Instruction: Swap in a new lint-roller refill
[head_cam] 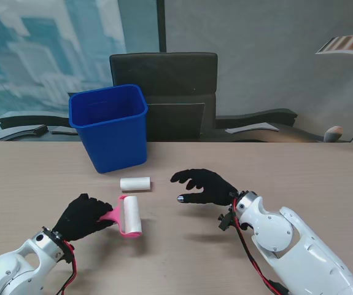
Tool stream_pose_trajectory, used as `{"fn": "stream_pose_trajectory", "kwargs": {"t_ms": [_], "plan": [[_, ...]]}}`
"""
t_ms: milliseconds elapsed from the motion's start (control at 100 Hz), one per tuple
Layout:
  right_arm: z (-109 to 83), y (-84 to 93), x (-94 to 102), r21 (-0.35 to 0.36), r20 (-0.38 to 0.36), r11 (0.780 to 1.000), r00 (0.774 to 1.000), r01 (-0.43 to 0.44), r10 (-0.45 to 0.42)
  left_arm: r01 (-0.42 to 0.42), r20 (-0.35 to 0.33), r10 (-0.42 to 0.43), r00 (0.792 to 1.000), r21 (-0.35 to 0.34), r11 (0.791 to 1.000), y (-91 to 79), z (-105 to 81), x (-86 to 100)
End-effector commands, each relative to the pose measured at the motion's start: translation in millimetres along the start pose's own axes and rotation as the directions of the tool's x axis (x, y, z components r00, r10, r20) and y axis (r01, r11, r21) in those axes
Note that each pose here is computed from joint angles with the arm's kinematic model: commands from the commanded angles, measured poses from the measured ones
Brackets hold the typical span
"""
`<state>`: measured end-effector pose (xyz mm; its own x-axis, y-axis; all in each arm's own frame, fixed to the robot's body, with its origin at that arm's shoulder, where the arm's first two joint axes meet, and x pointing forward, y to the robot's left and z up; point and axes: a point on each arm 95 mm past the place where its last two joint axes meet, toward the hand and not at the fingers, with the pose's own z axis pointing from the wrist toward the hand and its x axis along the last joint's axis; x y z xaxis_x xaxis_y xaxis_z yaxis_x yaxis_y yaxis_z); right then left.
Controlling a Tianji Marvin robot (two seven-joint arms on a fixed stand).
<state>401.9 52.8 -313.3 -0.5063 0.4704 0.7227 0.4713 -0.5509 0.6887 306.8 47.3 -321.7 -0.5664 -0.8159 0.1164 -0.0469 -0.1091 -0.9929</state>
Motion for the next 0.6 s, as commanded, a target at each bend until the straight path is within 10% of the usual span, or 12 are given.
{"fn": "stream_pose_trajectory", "kwargs": {"t_ms": [0,110,590], "plan": [[5.2,3.0,3.9,0.015,-0.026,1.000,1.000,0.008,-0.008,-0.009,-0.055,0.009,0.998,0.002,1.000,-7.6,9.8,3.5],[8.7,6.2,6.3,0.034,-0.062,0.999,0.998,-0.017,0.019,-0.021,-0.187,0.018,0.982,-0.013,1.000,-13.9,16.5,2.3],[33.2,3.5,19.8,0.180,-0.194,0.975,0.967,-0.128,0.163,-0.005,-0.368,0.014,0.930,0.025,1.000,-23.4,36.5,11.9]]}}
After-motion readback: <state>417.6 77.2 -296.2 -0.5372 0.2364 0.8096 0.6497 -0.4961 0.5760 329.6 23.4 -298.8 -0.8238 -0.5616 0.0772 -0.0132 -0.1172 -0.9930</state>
